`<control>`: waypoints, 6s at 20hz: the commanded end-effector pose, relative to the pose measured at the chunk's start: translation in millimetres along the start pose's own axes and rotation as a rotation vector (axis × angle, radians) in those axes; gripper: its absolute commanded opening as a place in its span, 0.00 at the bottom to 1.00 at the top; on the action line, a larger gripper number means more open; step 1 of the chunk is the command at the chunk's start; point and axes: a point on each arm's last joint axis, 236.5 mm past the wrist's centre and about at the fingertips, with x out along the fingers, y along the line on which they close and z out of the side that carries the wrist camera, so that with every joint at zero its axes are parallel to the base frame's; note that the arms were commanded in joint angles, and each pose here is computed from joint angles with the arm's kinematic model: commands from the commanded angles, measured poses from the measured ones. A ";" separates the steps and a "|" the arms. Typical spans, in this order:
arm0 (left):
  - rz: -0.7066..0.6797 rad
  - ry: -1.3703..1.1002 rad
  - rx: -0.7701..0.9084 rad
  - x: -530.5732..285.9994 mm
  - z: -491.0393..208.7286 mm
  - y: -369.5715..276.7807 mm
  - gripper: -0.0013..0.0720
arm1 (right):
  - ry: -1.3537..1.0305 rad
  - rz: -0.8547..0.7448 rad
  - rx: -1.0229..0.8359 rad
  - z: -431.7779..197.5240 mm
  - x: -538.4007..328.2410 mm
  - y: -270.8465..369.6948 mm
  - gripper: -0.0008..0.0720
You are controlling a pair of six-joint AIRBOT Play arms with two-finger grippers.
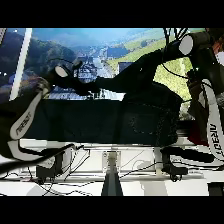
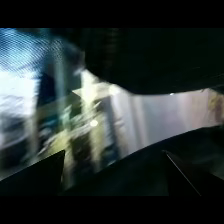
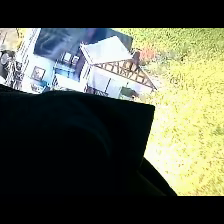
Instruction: Fold the clothes and pants, and hang the long-sleeved shirts on hangers.
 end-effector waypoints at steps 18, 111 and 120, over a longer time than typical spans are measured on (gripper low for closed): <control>0.236 -0.627 0.313 -176.7 162.9 -4.4 0.05 | -0.137 0.026 0.057 29.4 11.0 0.8 0.12; 0.350 -0.510 -0.187 -249.6 61.1 365.4 0.38 | -0.025 -0.055 0.296 -114.9 -5.2 -92.0 0.07; 0.273 -0.474 -0.084 -289.0 47.0 305.7 0.05 | -0.071 -0.095 0.281 -105.2 -6.7 -102.8 0.07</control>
